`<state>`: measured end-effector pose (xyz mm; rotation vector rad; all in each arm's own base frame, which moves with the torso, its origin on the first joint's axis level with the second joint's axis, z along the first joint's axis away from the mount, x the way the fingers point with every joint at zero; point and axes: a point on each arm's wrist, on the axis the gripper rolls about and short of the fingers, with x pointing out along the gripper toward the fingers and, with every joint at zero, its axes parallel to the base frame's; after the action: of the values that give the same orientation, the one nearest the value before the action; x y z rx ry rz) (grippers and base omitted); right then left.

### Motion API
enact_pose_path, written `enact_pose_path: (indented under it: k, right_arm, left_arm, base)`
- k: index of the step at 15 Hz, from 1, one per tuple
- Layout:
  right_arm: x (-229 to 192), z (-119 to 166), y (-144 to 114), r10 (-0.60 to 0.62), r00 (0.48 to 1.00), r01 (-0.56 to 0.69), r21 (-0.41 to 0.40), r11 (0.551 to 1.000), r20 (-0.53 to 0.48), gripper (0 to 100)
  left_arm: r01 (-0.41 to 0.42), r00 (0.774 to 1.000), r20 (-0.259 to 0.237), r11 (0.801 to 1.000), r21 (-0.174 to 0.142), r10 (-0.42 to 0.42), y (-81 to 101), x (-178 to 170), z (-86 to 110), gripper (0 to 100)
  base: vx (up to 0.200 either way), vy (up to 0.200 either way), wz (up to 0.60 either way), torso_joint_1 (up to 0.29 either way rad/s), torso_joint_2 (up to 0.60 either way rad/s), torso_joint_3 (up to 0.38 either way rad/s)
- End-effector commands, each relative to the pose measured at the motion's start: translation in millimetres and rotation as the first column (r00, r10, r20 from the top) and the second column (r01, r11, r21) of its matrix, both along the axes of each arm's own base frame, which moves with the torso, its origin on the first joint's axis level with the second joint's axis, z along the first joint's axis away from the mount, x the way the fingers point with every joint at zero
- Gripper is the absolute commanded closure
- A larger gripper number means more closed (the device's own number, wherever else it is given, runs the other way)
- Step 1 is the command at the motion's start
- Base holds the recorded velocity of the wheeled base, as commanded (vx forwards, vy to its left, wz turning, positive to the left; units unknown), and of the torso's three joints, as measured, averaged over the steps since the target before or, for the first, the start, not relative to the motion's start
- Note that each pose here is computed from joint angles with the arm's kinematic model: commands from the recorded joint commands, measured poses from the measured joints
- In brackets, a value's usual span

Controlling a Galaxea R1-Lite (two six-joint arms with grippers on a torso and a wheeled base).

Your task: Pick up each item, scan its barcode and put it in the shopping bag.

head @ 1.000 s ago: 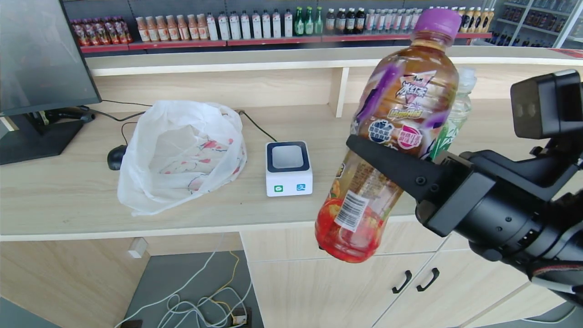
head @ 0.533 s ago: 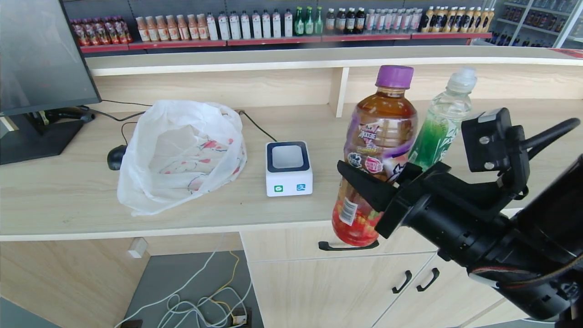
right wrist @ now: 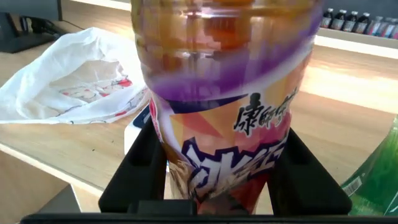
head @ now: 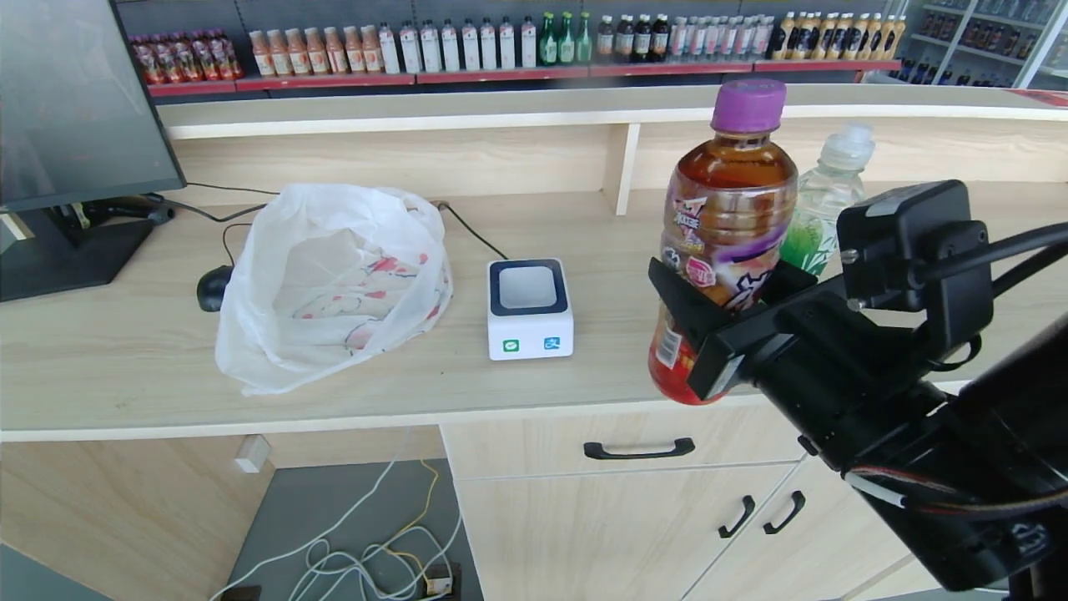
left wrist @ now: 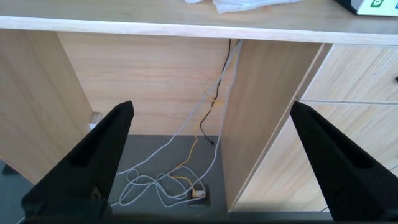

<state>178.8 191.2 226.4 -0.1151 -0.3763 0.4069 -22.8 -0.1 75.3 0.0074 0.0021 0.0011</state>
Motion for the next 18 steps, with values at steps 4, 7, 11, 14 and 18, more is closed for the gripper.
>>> enact_pose_path:
  k: [4, 7, 11, 14, 18]
  right_arm:
    - [8, -5, 7, -0.128, 0.990, 0.127, 0.017, 0.992, 0.064, 100]
    - [11, -7, 9, -0.136, 0.989, 0.135, 0.018, 0.991, 0.064, 100]
    - [11, 1, 13, -0.176, 0.983, 0.173, 0.058, 0.983, 0.059, 100]
    - [11, 3, 14, -0.171, 0.983, 0.167, 0.069, 0.984, 0.063, 100]
    - [15, -3, 16, -0.168, 0.984, 0.167, 0.032, 0.985, 0.061, 100]
  left_arm:
    - [0.000, 1.000, 0.001, 1.000, 0.000, 0.000, 0.0, 0, 0.0, 0]
    - [0.000, 1.000, 0.001, 1.000, -0.004, 0.000, 0.0, 0, 0.0, 0]
    - [0.000, 1.000, 0.001, 1.000, -0.004, 0.000, 0.0, 0, 0.0, 0]
    - [-0.002, 1.000, 0.001, 1.000, -0.004, 0.002, 0.0, 0, 0.0, 0]
    - [0.000, 1.000, 0.001, 1.000, -0.003, 0.000, 0.0, 0, 0.0, 0]
  base:
    - [0.000, 0.000, 0.00, 0.000, 0.00, 0.000]
    - [0.000, 0.133, 0.00, 0.003, 0.00, 0.002]
    - [0.000, 0.200, 0.00, -0.001, 0.00, 0.002]
    - [0.000, 0.200, 0.00, 0.009, 0.01, 0.002]
    - [0.000, 0.150, 0.00, 0.001, 0.01, 0.002]
